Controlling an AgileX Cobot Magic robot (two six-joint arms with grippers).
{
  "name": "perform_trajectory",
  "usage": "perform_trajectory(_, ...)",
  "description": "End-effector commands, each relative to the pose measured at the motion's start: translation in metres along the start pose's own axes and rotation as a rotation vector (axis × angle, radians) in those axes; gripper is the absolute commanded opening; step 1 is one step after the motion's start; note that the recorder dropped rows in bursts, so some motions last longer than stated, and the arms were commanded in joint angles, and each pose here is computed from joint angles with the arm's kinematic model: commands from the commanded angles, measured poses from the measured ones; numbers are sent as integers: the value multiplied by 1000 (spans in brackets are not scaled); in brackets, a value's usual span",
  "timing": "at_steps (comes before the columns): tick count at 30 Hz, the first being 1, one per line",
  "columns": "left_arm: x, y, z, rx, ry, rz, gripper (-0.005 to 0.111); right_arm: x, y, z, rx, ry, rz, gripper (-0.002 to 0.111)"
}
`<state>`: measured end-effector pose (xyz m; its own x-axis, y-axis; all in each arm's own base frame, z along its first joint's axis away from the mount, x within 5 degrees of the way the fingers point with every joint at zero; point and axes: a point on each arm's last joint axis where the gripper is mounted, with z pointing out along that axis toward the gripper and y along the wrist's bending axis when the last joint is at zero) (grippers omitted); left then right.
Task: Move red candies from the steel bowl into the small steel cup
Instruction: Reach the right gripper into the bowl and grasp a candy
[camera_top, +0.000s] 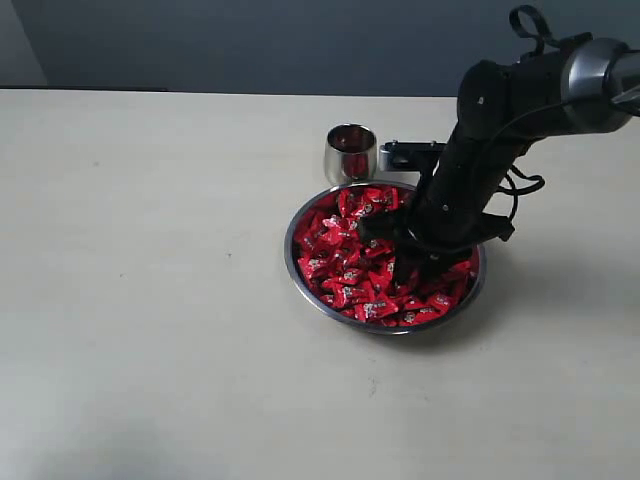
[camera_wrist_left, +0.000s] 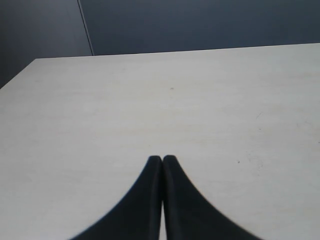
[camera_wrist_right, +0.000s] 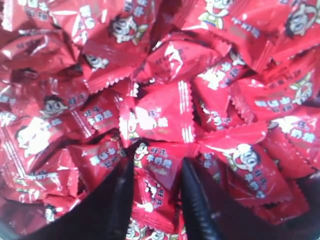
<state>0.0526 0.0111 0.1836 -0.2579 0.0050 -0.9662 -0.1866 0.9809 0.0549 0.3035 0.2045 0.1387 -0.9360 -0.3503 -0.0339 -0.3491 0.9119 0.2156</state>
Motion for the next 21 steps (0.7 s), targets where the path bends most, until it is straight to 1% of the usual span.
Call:
perform_trajectory(1,1,0,0,5,-8,2,0,0,-3,-1,33,5,-7,32)
perform_trajectory(12,1,0,0,5,-8,2,0,1,-3,-1,37,23,17,32)
perform_trajectory(21,1,0,0,5,-8,2,0,-3,3,-1,-18,-27,62,32)
